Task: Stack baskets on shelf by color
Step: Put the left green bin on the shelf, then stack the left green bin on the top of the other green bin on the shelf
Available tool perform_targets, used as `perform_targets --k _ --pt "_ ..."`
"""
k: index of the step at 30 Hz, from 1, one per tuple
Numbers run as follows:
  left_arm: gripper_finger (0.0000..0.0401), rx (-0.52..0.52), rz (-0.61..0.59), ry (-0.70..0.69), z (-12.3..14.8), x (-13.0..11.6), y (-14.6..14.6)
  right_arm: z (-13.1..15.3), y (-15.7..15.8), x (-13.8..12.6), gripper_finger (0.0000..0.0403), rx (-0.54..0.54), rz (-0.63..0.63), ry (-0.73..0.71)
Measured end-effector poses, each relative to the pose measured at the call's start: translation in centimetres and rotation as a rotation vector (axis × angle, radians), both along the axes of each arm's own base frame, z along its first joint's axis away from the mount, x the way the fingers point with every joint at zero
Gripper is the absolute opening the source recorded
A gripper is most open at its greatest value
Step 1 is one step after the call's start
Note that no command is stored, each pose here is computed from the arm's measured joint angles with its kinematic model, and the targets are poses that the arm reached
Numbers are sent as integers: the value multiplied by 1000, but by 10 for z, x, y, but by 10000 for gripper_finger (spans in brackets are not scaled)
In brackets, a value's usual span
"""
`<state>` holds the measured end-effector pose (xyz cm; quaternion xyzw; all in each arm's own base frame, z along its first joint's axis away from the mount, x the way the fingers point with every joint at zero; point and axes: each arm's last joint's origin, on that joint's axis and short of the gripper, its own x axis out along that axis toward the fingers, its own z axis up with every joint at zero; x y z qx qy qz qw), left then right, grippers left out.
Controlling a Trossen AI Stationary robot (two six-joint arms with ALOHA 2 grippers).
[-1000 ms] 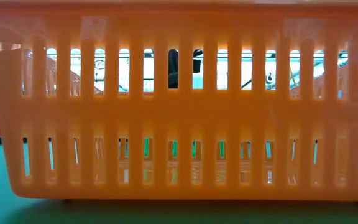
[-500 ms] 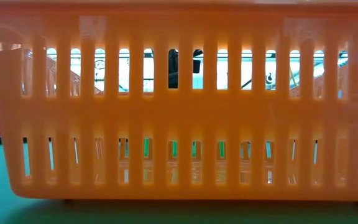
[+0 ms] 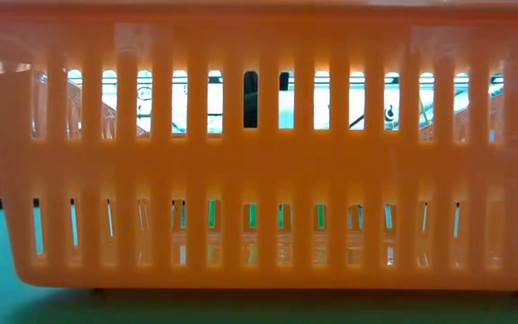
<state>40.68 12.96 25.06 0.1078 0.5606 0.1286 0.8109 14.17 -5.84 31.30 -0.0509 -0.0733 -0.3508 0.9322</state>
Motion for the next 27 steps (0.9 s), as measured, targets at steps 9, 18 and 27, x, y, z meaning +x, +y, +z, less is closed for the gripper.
perform_targets --k 9,18,27 --pt "161 -11 -40 -4 21 -8 -21 0 0 0 112 0 0 0" --pt "162 -275 -249 -21 23 -1 -97 0 0 0 112 -1 0 6" --pt "145 -267 -269 -86 -18 8 -152 0 0 0 112 5 4 2"
